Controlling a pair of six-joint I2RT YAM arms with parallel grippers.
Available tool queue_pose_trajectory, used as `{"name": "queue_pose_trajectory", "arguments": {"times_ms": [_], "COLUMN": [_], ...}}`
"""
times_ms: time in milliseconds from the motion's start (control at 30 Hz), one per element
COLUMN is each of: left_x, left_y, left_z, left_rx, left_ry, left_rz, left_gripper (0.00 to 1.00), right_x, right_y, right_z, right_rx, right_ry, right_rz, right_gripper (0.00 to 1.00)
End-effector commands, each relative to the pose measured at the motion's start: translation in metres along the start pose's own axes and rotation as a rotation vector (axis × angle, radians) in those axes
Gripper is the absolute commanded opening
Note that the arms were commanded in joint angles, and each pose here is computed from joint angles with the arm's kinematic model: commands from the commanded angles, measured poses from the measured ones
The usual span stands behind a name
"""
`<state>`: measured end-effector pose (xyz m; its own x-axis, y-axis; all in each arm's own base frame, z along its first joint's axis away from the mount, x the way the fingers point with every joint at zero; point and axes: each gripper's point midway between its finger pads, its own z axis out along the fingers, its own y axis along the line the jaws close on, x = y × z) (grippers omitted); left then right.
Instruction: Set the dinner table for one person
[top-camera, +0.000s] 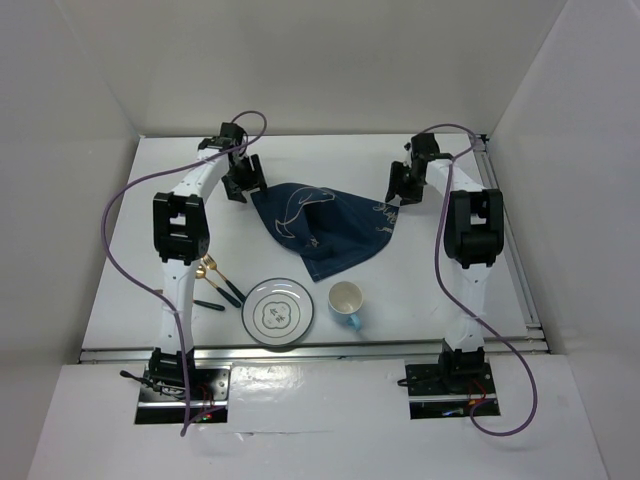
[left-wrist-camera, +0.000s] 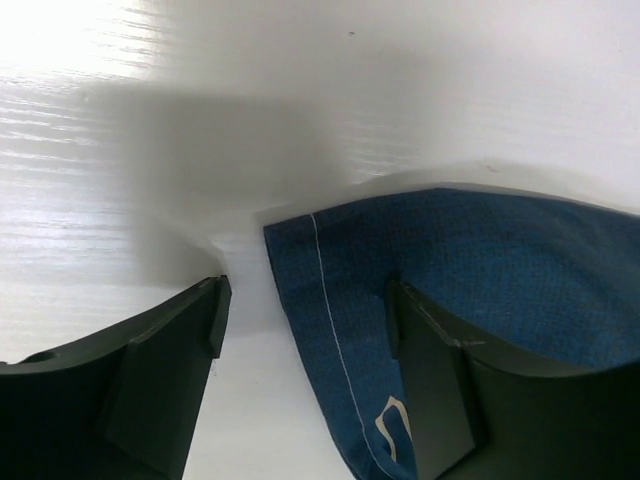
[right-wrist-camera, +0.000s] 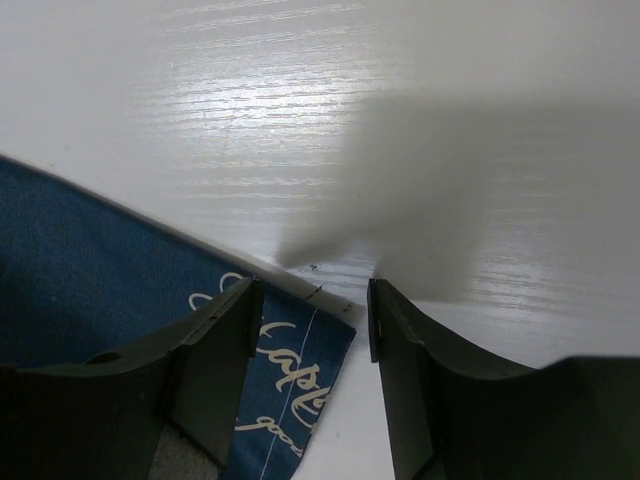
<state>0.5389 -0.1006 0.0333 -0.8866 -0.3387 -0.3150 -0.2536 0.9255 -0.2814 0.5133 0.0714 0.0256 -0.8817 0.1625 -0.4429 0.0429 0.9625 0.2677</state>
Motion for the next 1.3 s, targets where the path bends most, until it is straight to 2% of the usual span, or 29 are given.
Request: {"name": "queue_pose_trajectory", "arguments": {"times_ms": [0,33,67,133,200,233,267,300,367,400,433,633,933,1167,1200,1267], "left_x": [0.032,0.032,0.033,0.034,0.031,0.031,0.031,0.031,0.028,0.025,0.024,-0.002,-0.055,-0.063,-0.065,-0.057], "left_y": [0.003,0.003,0.002,0.000,-0.003,-0.003,-0.003,-0.003,-0.004,-0.004,-0.005,-0.010,-0.022,-0.035,-0.036,-0.034], "left_z": [0.032,0.032,0.032,0.031,0.029,0.029,0.029,0.029,0.028,0.024,0.021,-0.010,-0.088,-0.113,-0.116,-0.111], "left_rx": [0.023,0.024,0.034,0.046,0.059,0.059,0.059,0.059,0.063,0.057,0.056,0.085,0.128,0.181,0.185,0.179], "left_ry": [0.111,0.111,0.115,0.121,0.117,0.117,0.117,0.117,0.109,0.094,0.095,0.019,-0.182,-0.228,-0.237,-0.200], "left_rz": [-0.017,-0.017,-0.007,-0.008,-0.006,-0.006,0.003,0.003,0.004,0.007,0.006,0.002,0.028,0.043,0.045,0.039], "left_gripper": [0.78,0.73,0.69,0.61,0.46,0.46,0.42,0.27,0.10,0.00,0.00,0.00,0.00,0.00,0.00,0.00], "right_x": [0.021,0.021,0.022,0.022,0.028,0.028,0.025,0.025,0.026,0.028,0.026,0.004,-0.032,-0.042,-0.041,-0.026], "right_y": [0.002,0.002,0.006,0.008,0.012,0.012,0.013,0.013,0.017,0.017,0.018,0.018,0.032,0.038,0.034,0.026], "right_z": [0.007,0.007,0.007,0.007,0.009,0.009,0.005,0.005,0.006,0.005,0.004,-0.018,-0.066,-0.088,-0.084,-0.074], "right_rx": [0.001,0.001,-0.003,-0.012,-0.014,-0.014,-0.017,-0.017,-0.021,-0.019,-0.019,0.018,0.008,-0.003,0.015,0.041], "right_ry": [0.049,0.049,0.051,0.053,0.065,0.065,0.055,0.055,0.057,0.066,0.064,0.000,-0.133,-0.185,-0.180,-0.120], "right_rz": [-0.016,-0.016,-0.024,-0.024,-0.031,-0.031,-0.033,-0.033,-0.051,-0.049,-0.049,-0.058,-0.087,-0.104,-0.111,-0.112], "right_gripper": [0.57,0.57,0.51,0.48,0.40,0.40,0.40,0.35,0.27,0.19,0.00,0.00,0.00,0.00,0.02,0.23]}}
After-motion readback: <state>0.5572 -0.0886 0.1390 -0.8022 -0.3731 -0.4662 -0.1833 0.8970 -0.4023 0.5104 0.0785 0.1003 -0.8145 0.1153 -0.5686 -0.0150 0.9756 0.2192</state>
